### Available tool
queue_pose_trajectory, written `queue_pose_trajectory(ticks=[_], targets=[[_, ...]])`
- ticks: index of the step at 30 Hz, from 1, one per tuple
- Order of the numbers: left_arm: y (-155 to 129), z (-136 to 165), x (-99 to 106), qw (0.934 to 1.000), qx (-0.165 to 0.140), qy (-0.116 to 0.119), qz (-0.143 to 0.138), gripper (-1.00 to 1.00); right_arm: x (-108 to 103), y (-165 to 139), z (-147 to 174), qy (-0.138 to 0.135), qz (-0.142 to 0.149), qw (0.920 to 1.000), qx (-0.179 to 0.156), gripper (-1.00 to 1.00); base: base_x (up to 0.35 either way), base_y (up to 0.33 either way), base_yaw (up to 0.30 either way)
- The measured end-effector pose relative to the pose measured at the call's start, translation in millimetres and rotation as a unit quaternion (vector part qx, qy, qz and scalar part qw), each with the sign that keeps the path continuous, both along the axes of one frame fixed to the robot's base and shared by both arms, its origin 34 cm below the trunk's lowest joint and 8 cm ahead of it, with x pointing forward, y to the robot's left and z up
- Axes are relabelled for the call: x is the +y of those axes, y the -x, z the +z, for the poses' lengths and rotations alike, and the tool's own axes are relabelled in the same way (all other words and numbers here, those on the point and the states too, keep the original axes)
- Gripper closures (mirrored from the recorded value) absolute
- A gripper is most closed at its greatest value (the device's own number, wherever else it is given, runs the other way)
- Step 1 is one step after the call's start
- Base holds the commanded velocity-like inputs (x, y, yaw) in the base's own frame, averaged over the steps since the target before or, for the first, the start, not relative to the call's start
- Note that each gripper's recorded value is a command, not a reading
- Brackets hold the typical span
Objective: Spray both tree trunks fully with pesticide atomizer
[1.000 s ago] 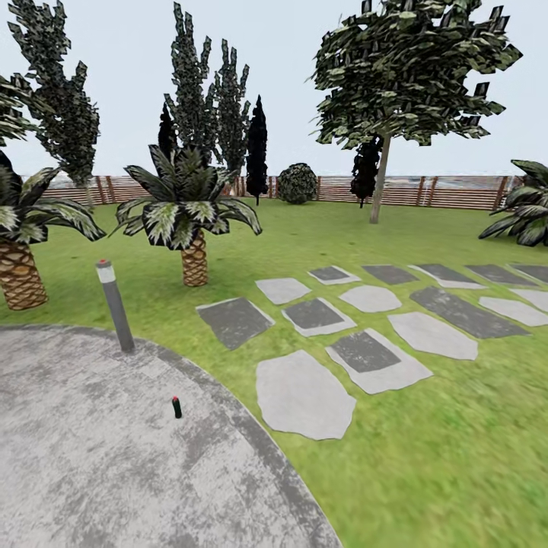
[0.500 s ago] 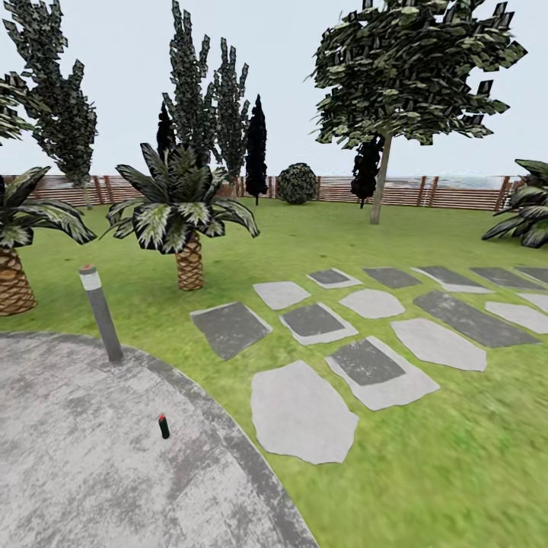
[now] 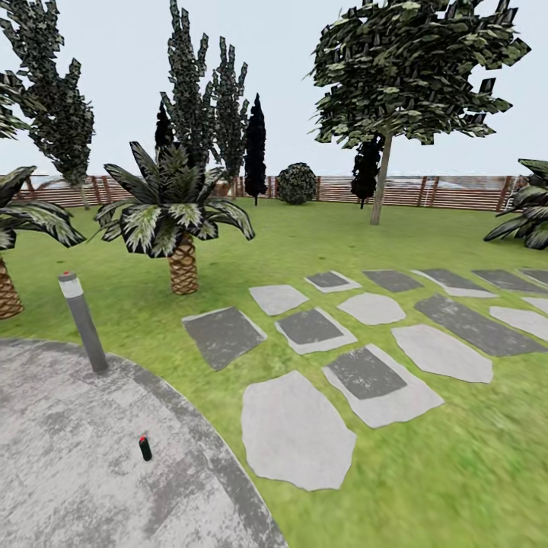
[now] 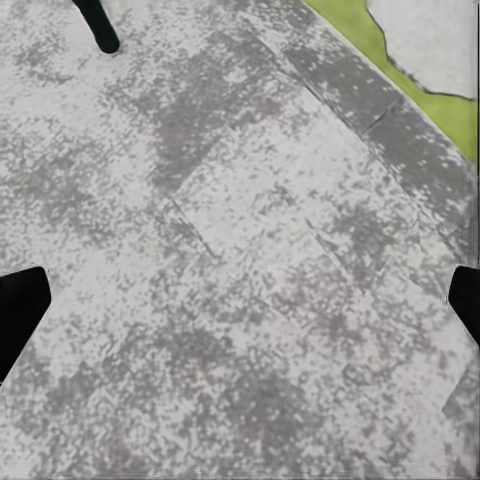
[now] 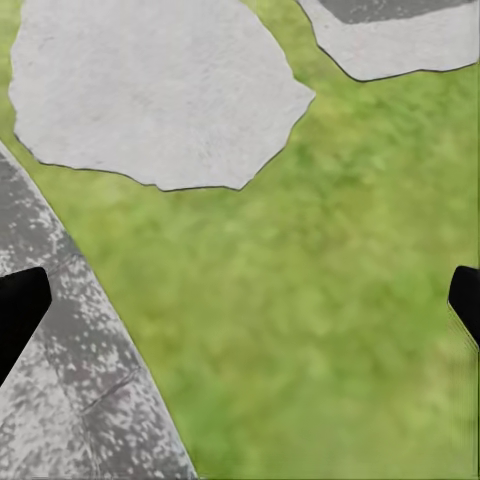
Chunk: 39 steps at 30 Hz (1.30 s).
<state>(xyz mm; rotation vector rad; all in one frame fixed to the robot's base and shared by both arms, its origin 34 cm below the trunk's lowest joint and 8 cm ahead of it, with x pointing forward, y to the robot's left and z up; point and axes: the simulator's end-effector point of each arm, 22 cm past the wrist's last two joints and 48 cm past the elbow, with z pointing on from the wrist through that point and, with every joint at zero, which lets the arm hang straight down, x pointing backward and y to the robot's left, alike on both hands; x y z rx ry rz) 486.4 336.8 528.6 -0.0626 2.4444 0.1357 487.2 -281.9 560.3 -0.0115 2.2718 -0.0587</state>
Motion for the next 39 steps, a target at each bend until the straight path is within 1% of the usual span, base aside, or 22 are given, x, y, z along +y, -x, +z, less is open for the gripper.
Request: queue_pose_trajectory(ticks=[6,11,15,26,39], targets=[[0.0,0.0,0.4,1.0,0.0,0.0,0.001,-1.0,0.1,0.3,-0.3,0.0,0.0,1.0,0.001,-1.0,0.3,-0.169,0.0],[0.1,0.2,1.6,0.9999,-0.001,0.006,0.011,-1.0,0.1,0.0,0.0,0.0,0.0,1.0,0.0,-1.0,0.299,-0.172,0.0],[0.1,0.2,2.0,0.9999,-0.002,0.007,0.014,-1.0,0.4,-0.2,0.2,0.0,0.001,1.0,0.0,-1.0,0.303,-0.16,0.0],[0.8,-0.5,1.1,0.9999,-0.001,0.008,0.014,-1.0,0.8,0.1,-0.2,0.0,0.001,1.0,0.0,-1.0,0.308,-0.143,0.0],[6.3,-6.8,0.8,0.9998,0.008,0.008,0.014,-1.0,0.8,5.5,-7.0,0.0,0.002,0.9999,0.01,-1.0,0.308,-0.142,0.0]])
